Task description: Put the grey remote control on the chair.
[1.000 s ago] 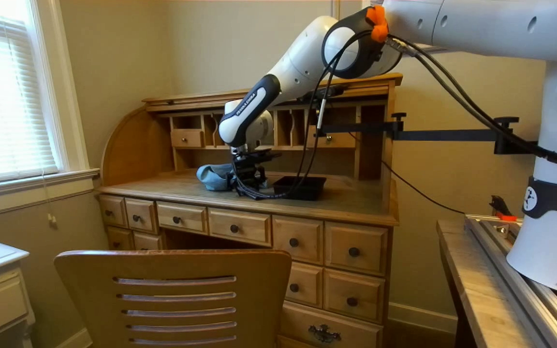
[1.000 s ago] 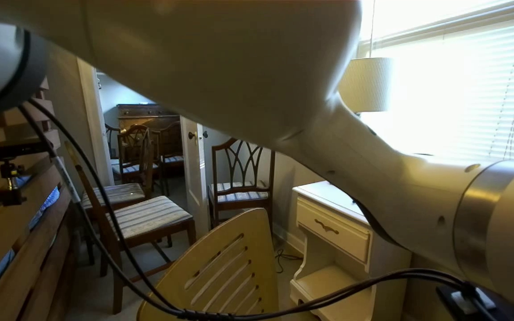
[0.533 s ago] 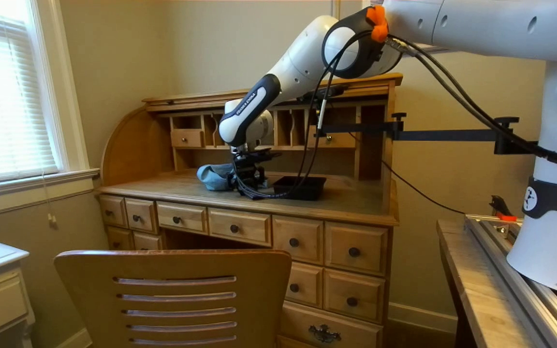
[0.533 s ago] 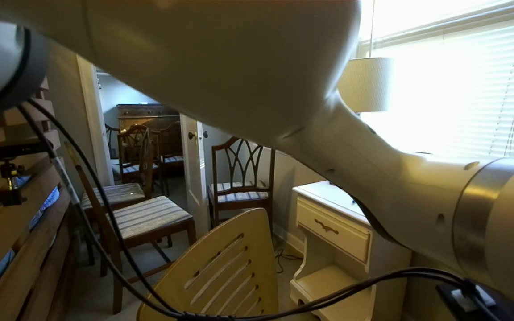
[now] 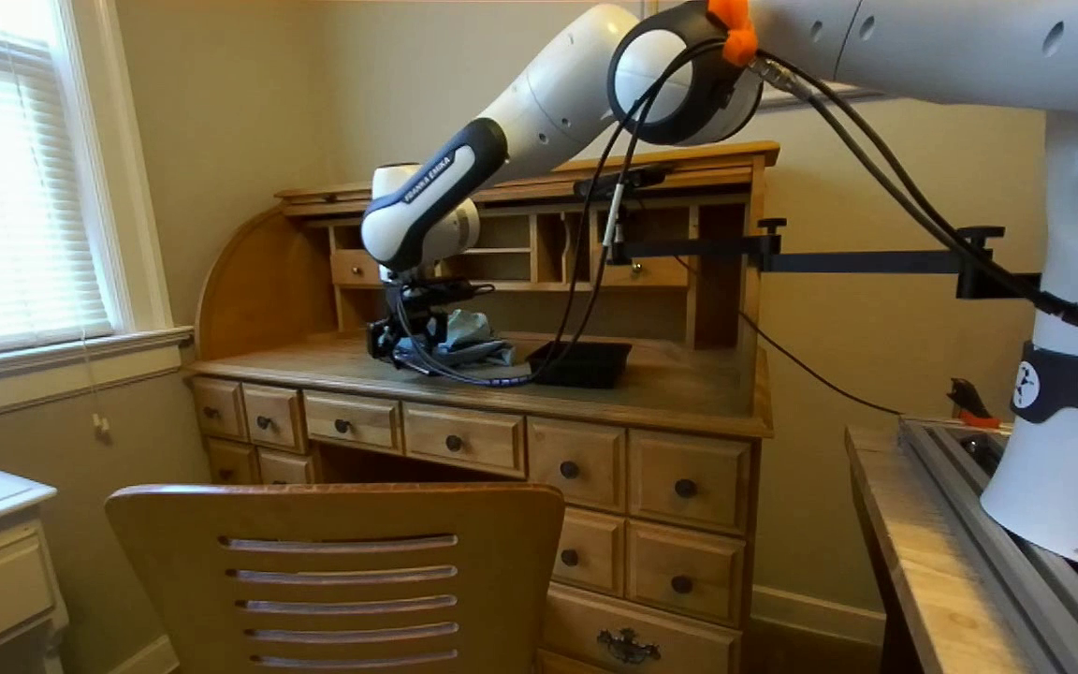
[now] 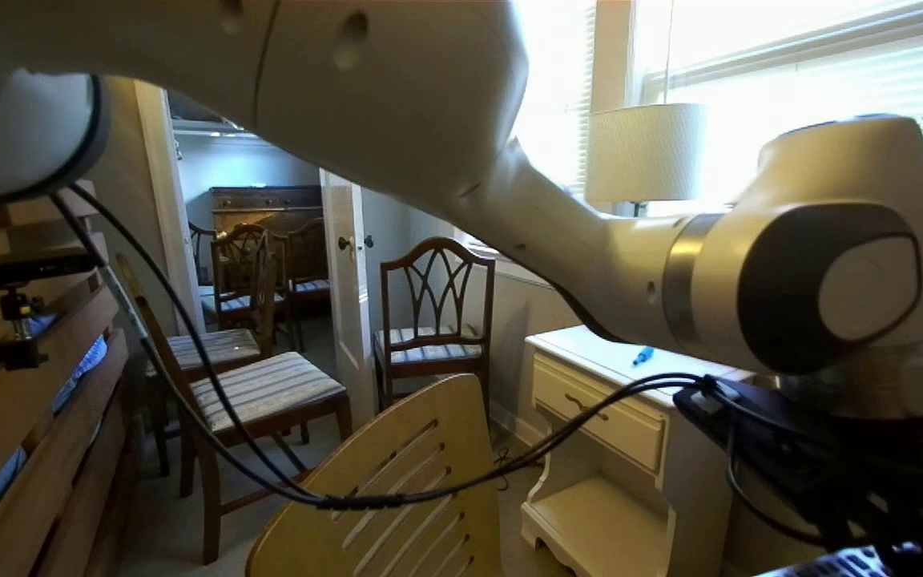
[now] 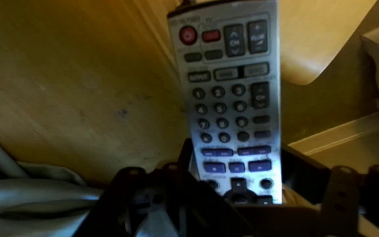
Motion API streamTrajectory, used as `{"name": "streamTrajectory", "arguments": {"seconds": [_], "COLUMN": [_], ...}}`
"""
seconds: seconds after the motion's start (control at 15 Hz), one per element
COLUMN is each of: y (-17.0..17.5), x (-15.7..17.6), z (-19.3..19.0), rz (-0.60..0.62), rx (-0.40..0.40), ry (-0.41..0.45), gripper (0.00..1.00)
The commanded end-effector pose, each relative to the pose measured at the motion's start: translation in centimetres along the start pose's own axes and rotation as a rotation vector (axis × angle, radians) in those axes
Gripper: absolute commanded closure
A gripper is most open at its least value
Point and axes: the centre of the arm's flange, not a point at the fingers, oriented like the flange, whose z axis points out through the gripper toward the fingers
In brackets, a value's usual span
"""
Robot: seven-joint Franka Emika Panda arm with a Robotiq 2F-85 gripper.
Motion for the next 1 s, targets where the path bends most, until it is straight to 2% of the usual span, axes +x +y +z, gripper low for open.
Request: {"name": "streamTrajectory", "arguments": {"seconds": [0.0, 0.2, 0.6, 0.67, 0.93], "y": [-3.0, -5.8, -9.9, -9.4, -10.0], "x": [1.1, 0.6, -1.2, -1.9, -2.1], "z": [-1.2, -1.9, -4.1, -3.5, -3.8], "rz": [-0.111, -0.224, -0.48, -0.42, -0.468], "rx": [0.028, 0.074, 0.222, 0.17, 0.191], "ry": [0.038, 0.048, 0.04, 0.033, 0.037], "gripper": [0.64, 0.64, 0.64, 0.39, 0.39]}}
